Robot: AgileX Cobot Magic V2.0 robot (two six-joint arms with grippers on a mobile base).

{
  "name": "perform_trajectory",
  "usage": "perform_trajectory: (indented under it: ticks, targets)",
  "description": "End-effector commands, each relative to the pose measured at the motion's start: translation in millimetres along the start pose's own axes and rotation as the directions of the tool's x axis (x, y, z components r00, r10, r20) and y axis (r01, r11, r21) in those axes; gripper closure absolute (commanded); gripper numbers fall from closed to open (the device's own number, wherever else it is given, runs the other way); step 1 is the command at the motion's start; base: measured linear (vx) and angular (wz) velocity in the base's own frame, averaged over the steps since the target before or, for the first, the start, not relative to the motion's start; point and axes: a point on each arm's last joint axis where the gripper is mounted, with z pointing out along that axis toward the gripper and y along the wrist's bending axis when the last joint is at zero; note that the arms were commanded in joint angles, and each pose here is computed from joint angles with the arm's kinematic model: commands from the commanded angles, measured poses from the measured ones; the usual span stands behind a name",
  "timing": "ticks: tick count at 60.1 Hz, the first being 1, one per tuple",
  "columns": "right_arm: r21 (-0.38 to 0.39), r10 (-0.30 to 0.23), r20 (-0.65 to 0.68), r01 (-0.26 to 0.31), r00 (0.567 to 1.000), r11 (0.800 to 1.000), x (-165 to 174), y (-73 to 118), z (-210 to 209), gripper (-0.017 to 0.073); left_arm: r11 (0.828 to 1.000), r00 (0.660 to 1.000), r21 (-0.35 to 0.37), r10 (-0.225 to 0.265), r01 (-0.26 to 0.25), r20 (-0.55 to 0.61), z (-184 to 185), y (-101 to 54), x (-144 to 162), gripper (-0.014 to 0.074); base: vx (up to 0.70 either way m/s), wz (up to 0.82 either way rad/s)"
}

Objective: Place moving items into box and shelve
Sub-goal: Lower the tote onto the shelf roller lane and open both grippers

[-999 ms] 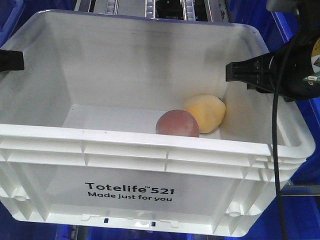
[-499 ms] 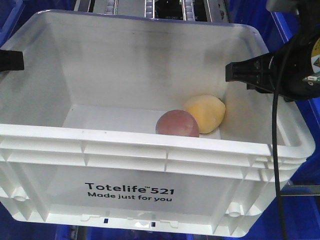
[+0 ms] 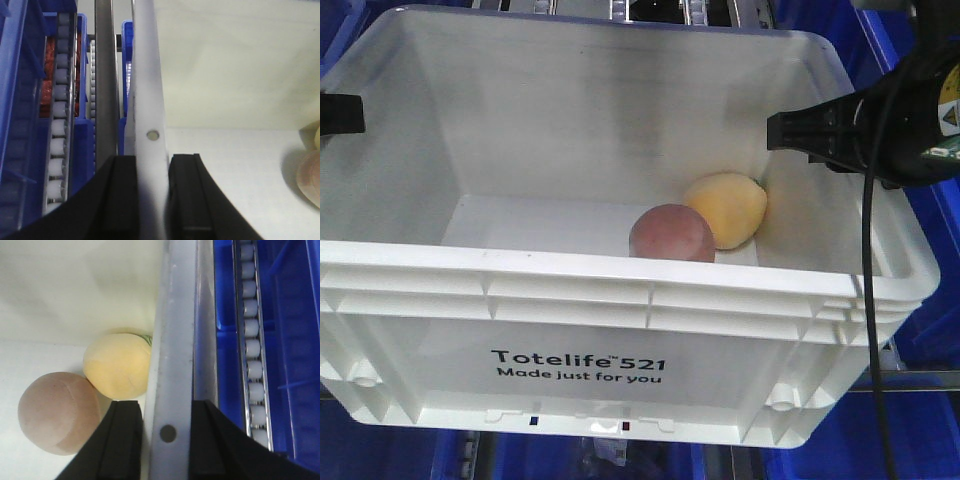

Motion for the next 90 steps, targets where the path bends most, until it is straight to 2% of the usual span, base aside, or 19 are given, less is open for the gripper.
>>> perform_trajectory:
  ticks: [1,7,13,15,20,24,26,32,35,39,52,60,65,70,76,80,85,87,90]
  targets:
    - [0.015,-0.056,0.218,0.054,0.974,0.998,-27.1,-1.1,-2.3,0.0568,0.998,0.978,0.040,0.029,-0.039,0.207,1.0,-4.2,-17.8,0.0605,0.00,0.00]
    - [0.061,-0.070,0.228,0.058,0.971,0.996,-33.4,2.4,19.2,0.0565,0.994,0.951,0.072,0.059,-0.084,0.304,24.6,-11.0,-11.6,0.0603,0.00,0.00]
    - [0.094,-0.051,0.242,0.029,0.969,0.995,-39.8,3.4,43.1,0.0562,0.982,0.919,0.117,0.093,-0.148,0.384,44.4,-19.9,-5.0,0.0601,0.00,0.00]
    - [0.101,-0.040,0.240,0.016,0.970,0.995,-41.0,3.7,51.7,0.0561,0.977,0.914,0.120,0.117,-0.177,0.389,52.4,-22.5,-1.7,0.0599,0.00,0.00]
    - [0.091,-0.005,0.230,-0.016,0.973,0.996,-42.4,6.8,72.3,0.0556,0.965,0.911,0.093,0.195,-0.244,0.364,72.0,-25.8,4.8,0.0596,0.00,0.00]
    - [0.078,-0.005,0.225,-0.013,0.974,0.997,-42.4,11.9,86.1,0.0554,0.960,0.918,0.044,0.250,-0.277,0.309,90.5,-25.4,8.7,0.0589,0.00,0.00]
    - [0.066,-0.011,0.223,-0.004,0.975,0.998,-42.1,15.5,92.3,0.0551,0.963,0.926,0.023,0.249,-0.267,0.284,99.0,-22.8,10.1,0.0584,0.00,0.00]
    - [0.046,-0.032,0.212,0.023,0.977,0.999,-40.3,23.7,107.6,0.0527,0.981,0.950,0.001,0.190,-0.196,0.248,117.1,-14.6,11.6,0.0548,0.00,0.00]
    - [0.047,-0.041,0.202,0.032,0.979,0.998,-39.0,25.7,113.3,0.0496,0.987,0.960,-0.011,0.161,-0.163,0.231,127.7,-9.6,12.7,0.0501,0.00,0.00]
    - [0.048,-0.047,0.196,0.038,0.979,0.998,-38.3,26.4,115.1,0.0439,0.988,0.963,-0.016,0.151,-0.151,0.223,131.0,-8.0,13.4,0.0425,0.00,0.00]
    - [0.051,-0.082,0.215,0.073,0.973,0.996,-40.8,24.0,107.0,0.0098,0.989,0.952,-0.011,0.147,-0.149,0.269,115.7,-7.0,7.7,0.0041,0.00,0.00]
    - [0.060,-0.076,0.231,0.064,0.970,0.996,-42.9,18.5,92.4,-0.0086,0.991,0.942,-0.001,0.130,-0.136,0.309,101.3,-6.6,3.7,-0.0097,0.00,0.00]
    - [0.068,-0.080,0.228,0.066,0.970,0.995,-42.8,12.9,79.8,-0.0135,0.993,0.936,0.005,0.107,-0.116,0.336,89.7,-4.7,1.0,-0.0118,0.00,0.00]
    - [0.055,-0.119,0.219,0.109,0.969,0.992,-41.8,9.4,66.4,-0.0139,0.996,0.929,0.015,0.074,-0.086,0.361,75.8,-2.2,-1.2,-0.0109,0.00,0.00]
    - [-0.010,-0.128,0.218,0.133,0.968,0.991,-39.5,6.8,45.7,-0.0117,0.996,0.927,-0.010,0.083,-0.085,0.365,61.4,2.9,-0.9,-0.0084,0.00,0.00]
    - [-0.042,-0.133,0.213,0.145,0.968,0.989,-37.1,4.1,32.9,-0.0091,0.993,0.940,-0.068,0.116,-0.100,0.319,53.9,9.8,3.7,-0.0064,0.00,0.00]
    - [-0.059,-0.160,0.195,0.175,0.968,0.983,-32.4,-1.5,16.9,-0.0050,0.981,0.966,-0.147,0.157,-0.128,0.207,42.4,18.9,8.1,-0.0045,0.00,0.00]
    - [-0.068,-0.171,0.194,0.188,0.966,0.980,-30.9,-3.1,11.3,-0.0034,0.976,0.972,-0.156,0.175,-0.150,0.158,38.9,20.0,8.9,-0.0040,0.00,0.00]
    - [-0.081,-0.184,0.195,0.203,0.963,0.976,-29.0,-5.3,3.7,-0.0013,0.978,0.983,-0.138,0.167,-0.156,0.071,32.4,19.4,9.1,-0.0038,0.00,0.00]
